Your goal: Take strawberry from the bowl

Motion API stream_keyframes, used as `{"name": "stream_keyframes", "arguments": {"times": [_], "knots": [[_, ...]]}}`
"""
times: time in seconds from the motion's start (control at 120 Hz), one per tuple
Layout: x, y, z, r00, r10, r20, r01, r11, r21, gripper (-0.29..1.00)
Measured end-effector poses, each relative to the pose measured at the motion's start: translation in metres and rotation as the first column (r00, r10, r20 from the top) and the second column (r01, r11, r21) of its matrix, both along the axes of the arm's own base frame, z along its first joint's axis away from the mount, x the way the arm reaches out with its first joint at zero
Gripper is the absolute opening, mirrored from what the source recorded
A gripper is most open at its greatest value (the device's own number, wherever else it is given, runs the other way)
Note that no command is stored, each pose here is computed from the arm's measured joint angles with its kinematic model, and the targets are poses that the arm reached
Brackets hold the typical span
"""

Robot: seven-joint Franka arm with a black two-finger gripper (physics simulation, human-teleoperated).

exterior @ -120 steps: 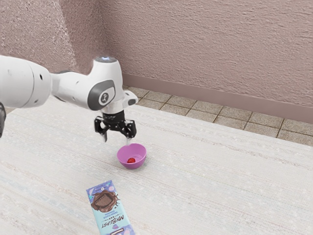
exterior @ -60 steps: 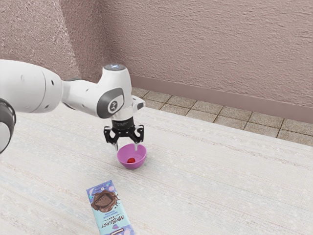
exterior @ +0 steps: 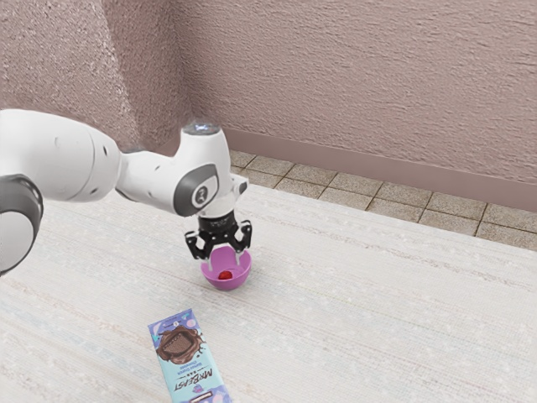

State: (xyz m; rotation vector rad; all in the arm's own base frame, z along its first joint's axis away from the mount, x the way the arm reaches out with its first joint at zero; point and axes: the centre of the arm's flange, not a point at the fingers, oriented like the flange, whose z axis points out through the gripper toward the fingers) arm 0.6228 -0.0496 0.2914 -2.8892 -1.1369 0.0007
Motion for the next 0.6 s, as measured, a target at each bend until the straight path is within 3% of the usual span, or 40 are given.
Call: {"name": "stream_keyframes", "arguments": {"times": [0.6], "knots": [[0.006,0.000,-0.025,0.992,0.125,0.018,-0.125,0.992,-0.003,0.36]]}}
